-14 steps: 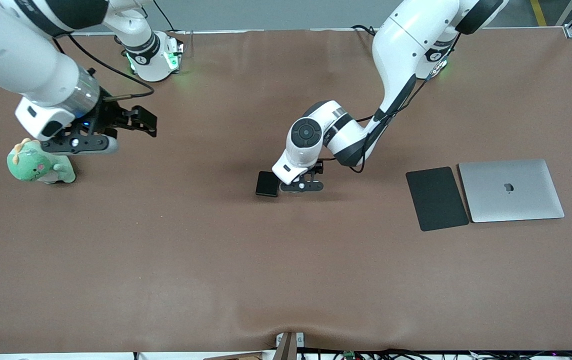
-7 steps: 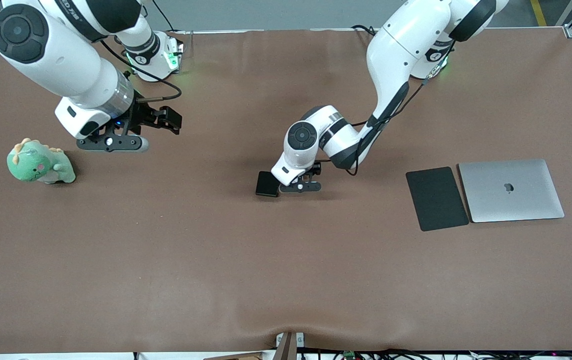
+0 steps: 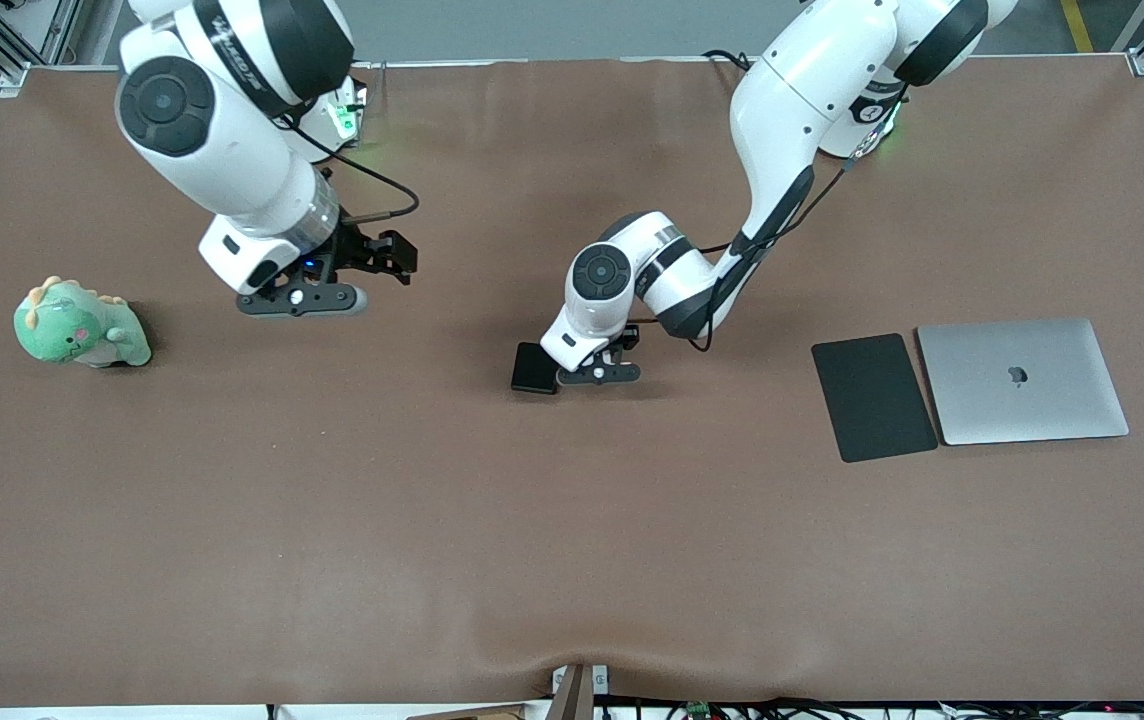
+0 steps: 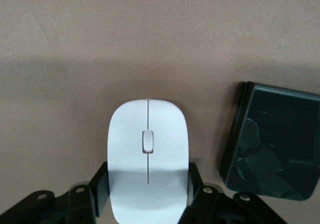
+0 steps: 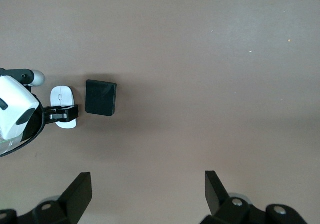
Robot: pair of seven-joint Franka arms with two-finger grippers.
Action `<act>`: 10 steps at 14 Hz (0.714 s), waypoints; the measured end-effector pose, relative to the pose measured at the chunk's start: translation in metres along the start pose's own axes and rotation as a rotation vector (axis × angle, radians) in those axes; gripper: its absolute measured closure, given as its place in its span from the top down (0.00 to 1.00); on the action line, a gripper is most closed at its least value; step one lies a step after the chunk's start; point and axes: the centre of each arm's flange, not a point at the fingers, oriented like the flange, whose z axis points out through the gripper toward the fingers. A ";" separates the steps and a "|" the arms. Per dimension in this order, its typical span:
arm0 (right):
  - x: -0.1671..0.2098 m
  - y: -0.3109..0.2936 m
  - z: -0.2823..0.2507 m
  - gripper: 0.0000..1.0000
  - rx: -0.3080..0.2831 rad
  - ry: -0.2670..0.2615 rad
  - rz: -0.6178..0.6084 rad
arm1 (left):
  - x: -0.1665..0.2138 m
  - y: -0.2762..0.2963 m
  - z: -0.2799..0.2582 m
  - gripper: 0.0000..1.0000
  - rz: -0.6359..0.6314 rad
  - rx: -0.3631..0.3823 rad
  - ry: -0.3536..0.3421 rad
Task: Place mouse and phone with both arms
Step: 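Carry the mouse toward the mousepad while the right gripper reaches the phone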
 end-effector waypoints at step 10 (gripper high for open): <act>0.001 -0.045 0.091 1.00 -0.004 0.004 0.026 | 0.065 -0.059 -0.098 0.63 -0.114 0.033 0.070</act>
